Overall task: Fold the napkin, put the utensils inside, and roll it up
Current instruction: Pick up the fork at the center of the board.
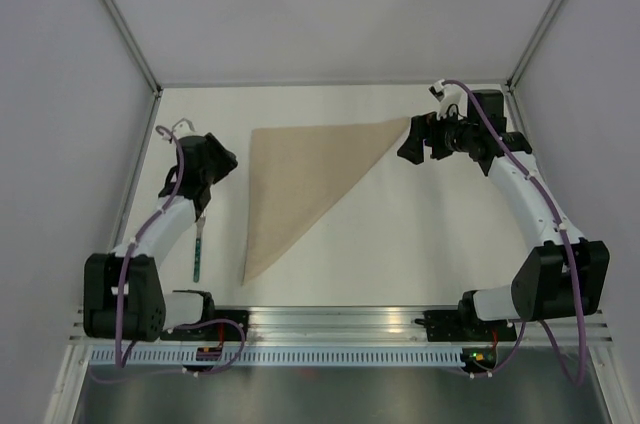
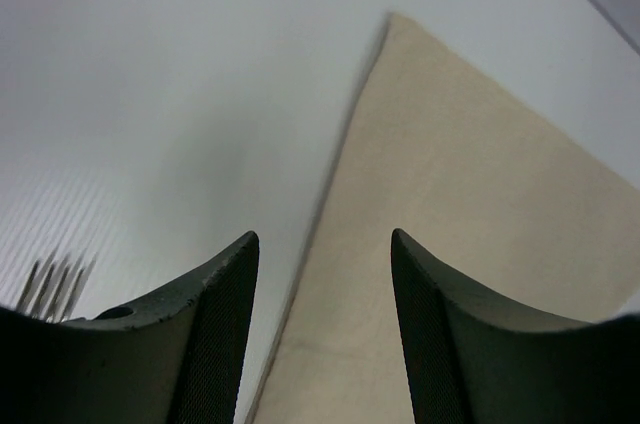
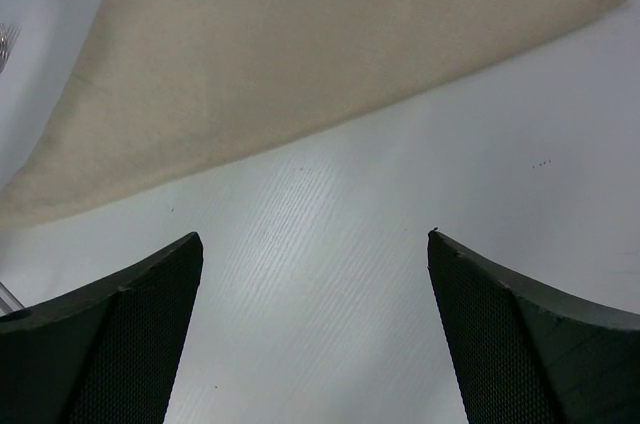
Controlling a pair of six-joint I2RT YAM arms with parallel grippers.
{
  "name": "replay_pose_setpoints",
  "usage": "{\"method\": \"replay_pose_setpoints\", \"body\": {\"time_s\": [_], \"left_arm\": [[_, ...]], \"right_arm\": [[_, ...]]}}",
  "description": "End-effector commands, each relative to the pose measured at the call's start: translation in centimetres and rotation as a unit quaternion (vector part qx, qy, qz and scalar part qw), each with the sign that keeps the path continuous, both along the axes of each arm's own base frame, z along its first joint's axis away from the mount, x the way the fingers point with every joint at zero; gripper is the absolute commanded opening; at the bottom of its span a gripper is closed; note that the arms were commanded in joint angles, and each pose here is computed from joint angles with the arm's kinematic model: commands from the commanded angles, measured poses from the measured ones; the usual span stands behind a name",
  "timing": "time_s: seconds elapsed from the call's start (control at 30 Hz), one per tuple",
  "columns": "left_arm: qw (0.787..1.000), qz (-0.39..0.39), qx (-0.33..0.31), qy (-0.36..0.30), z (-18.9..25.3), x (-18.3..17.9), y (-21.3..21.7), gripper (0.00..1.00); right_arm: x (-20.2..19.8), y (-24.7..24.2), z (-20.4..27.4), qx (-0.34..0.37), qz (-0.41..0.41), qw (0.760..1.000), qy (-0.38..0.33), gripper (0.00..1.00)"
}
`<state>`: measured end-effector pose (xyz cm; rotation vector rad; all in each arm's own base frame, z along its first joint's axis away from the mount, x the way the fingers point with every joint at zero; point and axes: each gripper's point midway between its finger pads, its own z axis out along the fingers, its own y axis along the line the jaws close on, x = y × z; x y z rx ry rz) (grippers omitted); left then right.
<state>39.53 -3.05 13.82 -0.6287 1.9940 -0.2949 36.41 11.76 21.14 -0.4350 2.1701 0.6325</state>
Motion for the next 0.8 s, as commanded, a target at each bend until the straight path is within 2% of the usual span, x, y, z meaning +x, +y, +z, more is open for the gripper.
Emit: {"method": "replay_pose_setpoints", "body": {"time_s": [0.0, 0.17, 0.33, 0.43, 0.53, 0.63, 0.77], "left_arm": [[0.993, 0.100, -0.014, 0.054, -2.7, -5.2, 2.6, 0.60], [0.979, 0.176, 0.009, 0.104, -5.3, -11.5, 5.2, 0.61], [0.967, 0.215, 0.040, 0.133, -6.1, -14.6, 7.0, 0.62], [0.958, 0.223, 0.068, 0.167, -6.4, -15.5, 7.7, 0.63], [0.954, 0.210, 0.095, 0.191, -5.8, -14.7, 8.0, 0.61], [0.947, 0.179, 0.127, 0.237, -6.9, -14.4, 7.9, 0.58], [0.940, 0.146, 0.136, 0.275, -7.8, -13.3, 7.4, 0.54]], "right_arm": [[-0.4, 0.3, 0.8, -0.007, 0.030, 0.999, -0.024, 0.98], [-0.7, 1.1, -0.2, 0.007, 0.056, 0.998, -0.014, 0.98], [-0.5, 1.6, -1.4, 0.019, 0.071, 0.997, 0.000, 0.98], [-0.4, 1.9, -2.0, 0.029, 0.076, 0.997, 0.006, 0.98], [-0.2, 2.0, -2.4, 0.032, 0.077, 0.996, 0.006, 0.98], [-0.1, 2.0, -2.8, 0.031, 0.077, 0.997, 0.008, 0.98], [0.1, 2.0, -3.2, 0.031, 0.077, 0.996, 0.012, 0.98]]}}
